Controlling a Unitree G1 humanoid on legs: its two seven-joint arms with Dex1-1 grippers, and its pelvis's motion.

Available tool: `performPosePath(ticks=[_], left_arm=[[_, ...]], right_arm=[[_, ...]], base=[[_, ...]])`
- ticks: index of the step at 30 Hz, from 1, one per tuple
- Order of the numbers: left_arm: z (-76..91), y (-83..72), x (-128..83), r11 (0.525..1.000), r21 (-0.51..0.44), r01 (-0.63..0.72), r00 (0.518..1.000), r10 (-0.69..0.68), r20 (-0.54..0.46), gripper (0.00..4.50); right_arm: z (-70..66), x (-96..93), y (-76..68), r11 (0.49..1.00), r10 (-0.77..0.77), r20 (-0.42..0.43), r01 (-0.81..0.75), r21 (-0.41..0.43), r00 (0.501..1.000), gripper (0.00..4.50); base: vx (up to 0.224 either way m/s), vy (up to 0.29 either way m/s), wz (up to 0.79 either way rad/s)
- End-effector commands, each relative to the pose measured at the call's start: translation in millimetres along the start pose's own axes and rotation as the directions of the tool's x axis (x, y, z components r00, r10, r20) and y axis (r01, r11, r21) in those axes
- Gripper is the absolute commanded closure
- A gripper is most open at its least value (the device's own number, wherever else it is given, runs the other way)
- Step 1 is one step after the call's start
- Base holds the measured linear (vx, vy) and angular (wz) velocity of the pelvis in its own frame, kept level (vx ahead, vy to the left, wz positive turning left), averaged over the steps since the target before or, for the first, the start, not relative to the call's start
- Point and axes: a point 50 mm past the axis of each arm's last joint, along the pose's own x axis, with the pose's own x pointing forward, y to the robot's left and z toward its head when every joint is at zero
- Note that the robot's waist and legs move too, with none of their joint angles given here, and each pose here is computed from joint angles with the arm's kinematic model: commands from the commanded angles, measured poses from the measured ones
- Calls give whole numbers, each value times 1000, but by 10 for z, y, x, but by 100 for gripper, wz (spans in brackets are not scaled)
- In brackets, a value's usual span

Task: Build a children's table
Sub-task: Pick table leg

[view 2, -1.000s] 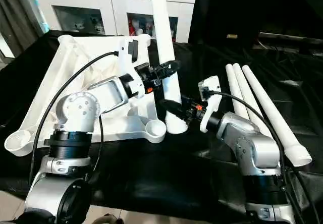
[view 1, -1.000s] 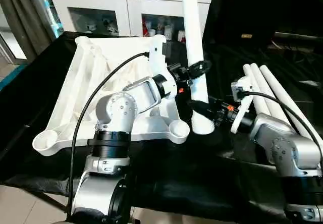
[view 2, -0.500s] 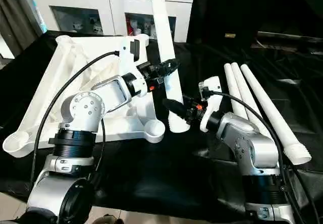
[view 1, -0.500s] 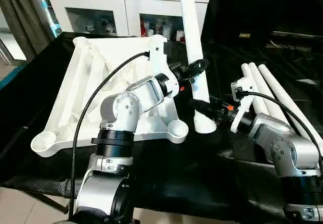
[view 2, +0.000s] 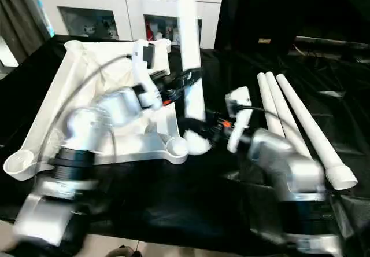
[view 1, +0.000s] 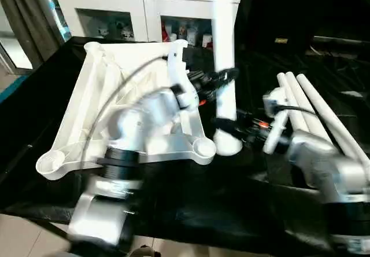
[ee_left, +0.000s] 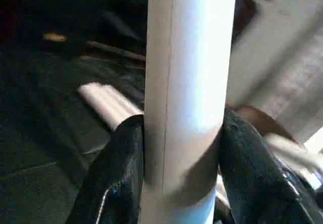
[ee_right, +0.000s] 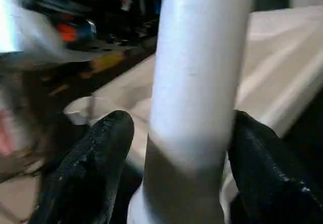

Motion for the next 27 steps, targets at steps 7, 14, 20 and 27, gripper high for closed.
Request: performPosePath(ticks=[7, 14, 20, 27], left_arm=[[187, -296, -143, 912, 64, 405, 914, -403, -43, 264], [243, -414, -132, 856, 65, 513, 858, -512, -33, 264], [260, -421, -144, 844, 54, 533, 846, -532, -33, 264], [255, -383, -124, 869, 56, 492, 870, -492, -11, 264]], right_arm=[[172, -47, 117, 982, 187, -7, -186, 43, 982, 145], [151, -31, 177, 961, 264, -35, -260, 95, 964, 180], [133, -23, 193, 956, 281, -49, -275, 106, 958, 240], [156, 31, 146, 977, 208, -30, -206, 57, 978, 256]], base=[[0, 0, 0], [0, 0, 0], [0, 0, 0], [0, 0, 0]])
